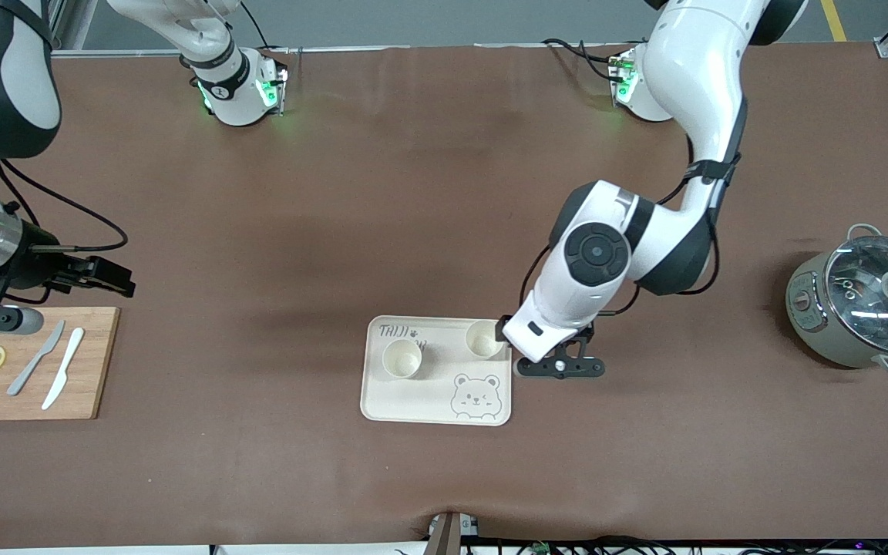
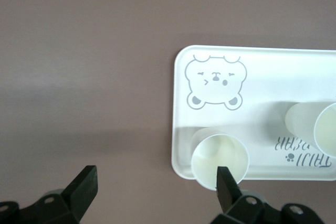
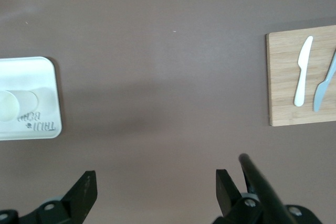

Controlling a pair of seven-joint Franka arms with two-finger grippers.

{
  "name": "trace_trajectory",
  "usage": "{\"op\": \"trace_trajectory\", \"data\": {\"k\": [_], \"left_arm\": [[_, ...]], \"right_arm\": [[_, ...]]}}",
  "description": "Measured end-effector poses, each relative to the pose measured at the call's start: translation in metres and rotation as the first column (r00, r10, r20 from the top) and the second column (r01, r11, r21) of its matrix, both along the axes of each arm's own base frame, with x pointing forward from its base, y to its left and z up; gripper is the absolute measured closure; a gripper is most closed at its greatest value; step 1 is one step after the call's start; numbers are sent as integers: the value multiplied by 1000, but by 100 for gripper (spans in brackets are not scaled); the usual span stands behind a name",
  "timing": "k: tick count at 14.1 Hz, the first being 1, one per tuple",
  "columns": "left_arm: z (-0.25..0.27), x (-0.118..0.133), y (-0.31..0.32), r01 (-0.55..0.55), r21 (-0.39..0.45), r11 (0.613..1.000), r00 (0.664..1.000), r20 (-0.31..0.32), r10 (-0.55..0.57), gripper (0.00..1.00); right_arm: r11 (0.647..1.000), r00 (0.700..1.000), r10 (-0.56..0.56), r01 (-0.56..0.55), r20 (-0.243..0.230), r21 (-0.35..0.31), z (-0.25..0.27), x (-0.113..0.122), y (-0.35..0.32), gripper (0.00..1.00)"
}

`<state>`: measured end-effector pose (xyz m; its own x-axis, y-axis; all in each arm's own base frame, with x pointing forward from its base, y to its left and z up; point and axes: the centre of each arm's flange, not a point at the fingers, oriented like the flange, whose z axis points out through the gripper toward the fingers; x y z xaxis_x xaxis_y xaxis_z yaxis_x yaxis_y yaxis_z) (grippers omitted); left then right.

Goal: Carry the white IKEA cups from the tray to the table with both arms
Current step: 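Lower the left gripper around a cup while the right gripper reaches the tray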

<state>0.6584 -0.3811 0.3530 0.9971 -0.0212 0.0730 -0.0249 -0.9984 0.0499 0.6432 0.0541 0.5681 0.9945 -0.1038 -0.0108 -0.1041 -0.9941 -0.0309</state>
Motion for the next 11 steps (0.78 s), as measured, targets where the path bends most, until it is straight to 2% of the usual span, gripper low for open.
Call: {"op": "trace_trajectory", "data": {"k": [5, 11], "left_arm": [[-49, -5, -31, -4, -5, 1000, 999, 40, 4, 0], [-79, -9, -37, -40, 5, 999, 999, 18, 40, 0]], "right_arm": [[998, 997, -69, 69, 19, 7, 0, -1, 42, 0], [987, 986, -162, 161, 39, 25, -14, 0, 103, 0]]}}
